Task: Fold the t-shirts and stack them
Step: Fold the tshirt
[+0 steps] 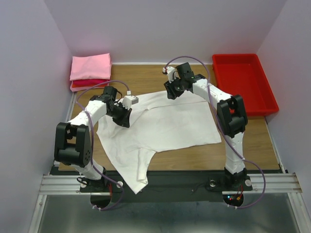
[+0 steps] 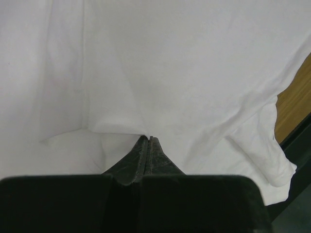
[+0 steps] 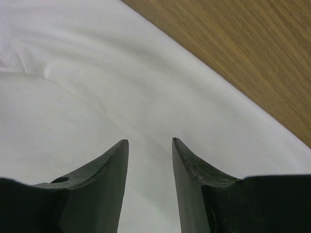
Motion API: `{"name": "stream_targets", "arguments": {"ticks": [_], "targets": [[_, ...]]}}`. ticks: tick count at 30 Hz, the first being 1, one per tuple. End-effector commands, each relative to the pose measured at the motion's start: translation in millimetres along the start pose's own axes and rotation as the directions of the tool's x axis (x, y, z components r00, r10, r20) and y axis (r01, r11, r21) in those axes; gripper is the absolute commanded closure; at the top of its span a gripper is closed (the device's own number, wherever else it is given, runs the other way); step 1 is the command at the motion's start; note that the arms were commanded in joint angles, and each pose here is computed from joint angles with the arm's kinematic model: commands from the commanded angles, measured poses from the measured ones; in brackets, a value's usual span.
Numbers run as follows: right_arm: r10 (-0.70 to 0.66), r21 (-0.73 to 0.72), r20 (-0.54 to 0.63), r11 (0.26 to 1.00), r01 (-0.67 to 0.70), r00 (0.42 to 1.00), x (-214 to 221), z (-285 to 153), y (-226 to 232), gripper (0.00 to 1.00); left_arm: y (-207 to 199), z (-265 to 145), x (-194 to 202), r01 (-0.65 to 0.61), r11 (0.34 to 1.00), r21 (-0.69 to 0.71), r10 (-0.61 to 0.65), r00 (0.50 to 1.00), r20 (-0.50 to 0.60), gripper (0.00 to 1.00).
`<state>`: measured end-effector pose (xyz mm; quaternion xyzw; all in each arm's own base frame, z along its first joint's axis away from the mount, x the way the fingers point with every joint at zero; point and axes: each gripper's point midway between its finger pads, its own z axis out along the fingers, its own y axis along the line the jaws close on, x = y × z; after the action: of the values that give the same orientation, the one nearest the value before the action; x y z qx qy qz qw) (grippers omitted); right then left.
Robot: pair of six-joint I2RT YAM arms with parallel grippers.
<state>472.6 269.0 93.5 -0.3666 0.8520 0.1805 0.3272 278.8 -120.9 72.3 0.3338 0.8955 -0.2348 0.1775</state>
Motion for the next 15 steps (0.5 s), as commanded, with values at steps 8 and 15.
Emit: {"name": "stream_targets", "arguments": {"ticks": [8, 15], "targets": [[-0.025, 0.014, 0.031, 1.0, 0.025, 0.999, -15.4, -12.1, 0.6, 0.53, -10.7, 0.3, 6.0, 0.035, 0.999, 0.01, -0.035, 0.999, -0.03, 0.89], [-0.031, 0.03, 0.03, 0.999, 0.03, 0.999, -16.9, -10.5, -3.4, 0.54, -22.0, 4.6, 2.7, 0.029, 0.998, 0.059, -0.027, 0.999, -0.036, 1.0]]}}
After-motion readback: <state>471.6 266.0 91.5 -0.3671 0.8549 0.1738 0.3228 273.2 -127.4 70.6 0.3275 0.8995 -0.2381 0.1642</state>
